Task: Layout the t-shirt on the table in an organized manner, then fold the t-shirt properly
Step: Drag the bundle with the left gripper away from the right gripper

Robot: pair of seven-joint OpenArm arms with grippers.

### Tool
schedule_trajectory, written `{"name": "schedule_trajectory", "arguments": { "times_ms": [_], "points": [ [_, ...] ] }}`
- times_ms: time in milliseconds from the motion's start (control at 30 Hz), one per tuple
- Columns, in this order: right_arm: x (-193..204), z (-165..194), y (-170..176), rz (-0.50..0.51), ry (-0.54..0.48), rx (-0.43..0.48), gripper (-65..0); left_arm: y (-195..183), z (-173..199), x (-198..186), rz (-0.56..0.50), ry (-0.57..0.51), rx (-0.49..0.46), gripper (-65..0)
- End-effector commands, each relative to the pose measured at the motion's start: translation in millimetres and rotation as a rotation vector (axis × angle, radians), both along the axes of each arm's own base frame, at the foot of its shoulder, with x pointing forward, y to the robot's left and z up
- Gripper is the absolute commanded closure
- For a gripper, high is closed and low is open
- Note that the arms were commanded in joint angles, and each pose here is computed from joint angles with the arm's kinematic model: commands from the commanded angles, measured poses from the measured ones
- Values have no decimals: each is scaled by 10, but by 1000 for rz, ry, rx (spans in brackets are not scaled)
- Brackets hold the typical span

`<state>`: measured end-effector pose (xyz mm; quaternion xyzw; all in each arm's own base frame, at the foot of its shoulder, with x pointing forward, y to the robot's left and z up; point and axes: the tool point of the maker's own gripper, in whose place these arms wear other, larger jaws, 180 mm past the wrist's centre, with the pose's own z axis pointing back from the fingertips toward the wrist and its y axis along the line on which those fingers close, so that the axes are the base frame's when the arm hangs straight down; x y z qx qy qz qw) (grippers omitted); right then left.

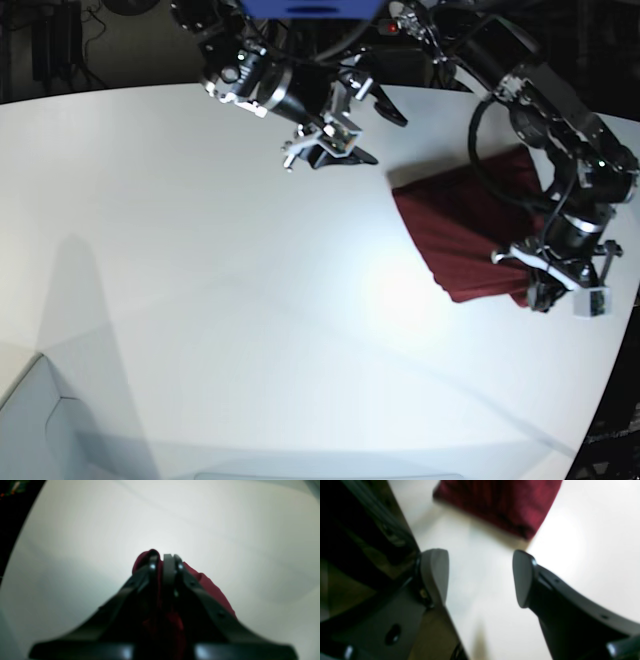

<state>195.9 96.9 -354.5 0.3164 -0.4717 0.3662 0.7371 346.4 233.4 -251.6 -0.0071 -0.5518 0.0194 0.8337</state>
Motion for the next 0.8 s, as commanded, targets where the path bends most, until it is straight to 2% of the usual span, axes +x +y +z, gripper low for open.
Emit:
{"name": "schedule_trajectory", "arguments": {
  "times_ms": [0,67,333,767],
  "points": [
    [66,150,26,-9,-32,51,-401,50,208,37,14,-57,14,-5],
    [68,165,48,-6,-35,55,-401,159,236,-40,52,-44,26,-5],
    [54,161,53,-4,-31,57,-401,684,-80,-496,237,82,-3,-4],
    [14,141,57,-3,-20,58,-401,878,-921,-685,253,280,-153,-9]
  ]
}}
